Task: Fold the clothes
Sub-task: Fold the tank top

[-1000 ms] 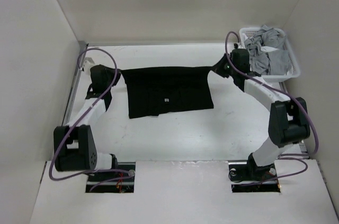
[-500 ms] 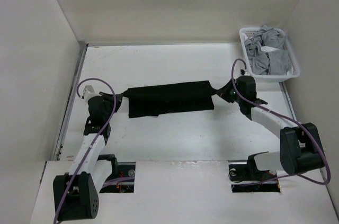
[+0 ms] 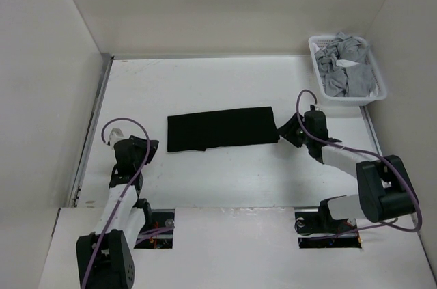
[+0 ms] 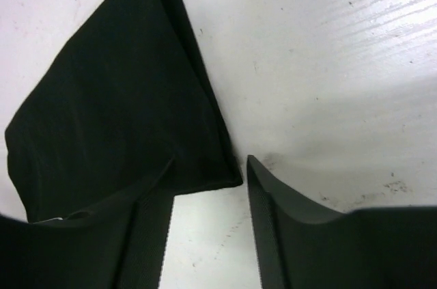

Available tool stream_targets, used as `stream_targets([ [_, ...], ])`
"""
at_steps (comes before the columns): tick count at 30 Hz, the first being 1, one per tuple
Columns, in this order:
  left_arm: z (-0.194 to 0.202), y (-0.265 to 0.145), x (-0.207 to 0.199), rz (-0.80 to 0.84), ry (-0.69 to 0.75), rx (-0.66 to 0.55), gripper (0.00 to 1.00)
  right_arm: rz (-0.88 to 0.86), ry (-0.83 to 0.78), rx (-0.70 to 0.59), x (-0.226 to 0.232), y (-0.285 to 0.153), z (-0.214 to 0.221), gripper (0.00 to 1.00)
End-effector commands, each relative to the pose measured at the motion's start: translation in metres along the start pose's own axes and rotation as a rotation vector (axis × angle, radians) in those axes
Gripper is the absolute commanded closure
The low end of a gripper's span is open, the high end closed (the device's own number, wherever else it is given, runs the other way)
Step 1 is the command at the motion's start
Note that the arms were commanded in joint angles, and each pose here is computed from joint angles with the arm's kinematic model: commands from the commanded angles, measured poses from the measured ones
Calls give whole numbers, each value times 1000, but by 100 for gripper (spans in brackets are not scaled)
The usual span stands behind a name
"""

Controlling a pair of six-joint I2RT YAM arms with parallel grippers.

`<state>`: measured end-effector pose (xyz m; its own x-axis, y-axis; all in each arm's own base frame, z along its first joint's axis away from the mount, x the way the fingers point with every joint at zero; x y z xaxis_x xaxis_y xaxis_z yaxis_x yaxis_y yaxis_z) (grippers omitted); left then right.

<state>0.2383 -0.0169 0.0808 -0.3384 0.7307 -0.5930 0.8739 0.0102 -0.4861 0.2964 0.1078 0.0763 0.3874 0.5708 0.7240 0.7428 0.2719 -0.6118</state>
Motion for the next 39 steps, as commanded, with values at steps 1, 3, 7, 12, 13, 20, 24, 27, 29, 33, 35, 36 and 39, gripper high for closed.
stream_targets([
  [1,-34,-3,-36,113,28,-82,79,-75,-21,-35,23,9,-16,47],
  [3,-34,0,-48,135,44,-77,79,-65,-15,5,22,19,-14,46],
  [7,-30,5,-68,182,61,-66,80,-80,26,70,21,33,-6,50],
  [12,-32,9,-91,250,66,-71,80,-104,93,124,23,43,1,62],
  [13,-31,9,-96,262,66,-70,80,-109,105,139,24,46,3,66],
  [20,-23,8,-122,342,80,-54,80,-129,164,37,22,40,-17,96],
  [24,-11,4,-135,387,84,-26,80,-137,137,-83,23,12,-37,98],
  [27,2,1,-144,415,90,4,80,-139,61,-154,36,-10,-51,98],
  [29,10,-1,-151,438,100,25,80,-132,-5,-200,52,-24,-62,97],
  [33,18,-6,-157,466,103,46,80,-133,-179,-245,98,-44,-60,97],
  [35,18,-10,-157,473,99,44,80,-143,-272,-229,122,-48,-50,97],
  [36,17,-11,-155,473,97,40,80,-154,-316,-214,135,-48,-41,97],
  [39,14,-15,-150,472,87,24,80,-180,-440,-156,168,-45,-7,97],
])
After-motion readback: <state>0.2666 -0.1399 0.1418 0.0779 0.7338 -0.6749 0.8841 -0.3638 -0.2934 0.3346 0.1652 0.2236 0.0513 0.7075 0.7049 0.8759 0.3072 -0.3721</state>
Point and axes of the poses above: each gripper's point midway between its finger pads, its own y axis out along the fingers, its own x axis along the line the jaws close on, z = x × y, the point moved 4 cm from there along -y, back along the fingers, and after that the axes turned 15 degrees about y, right-handed, at the moved point
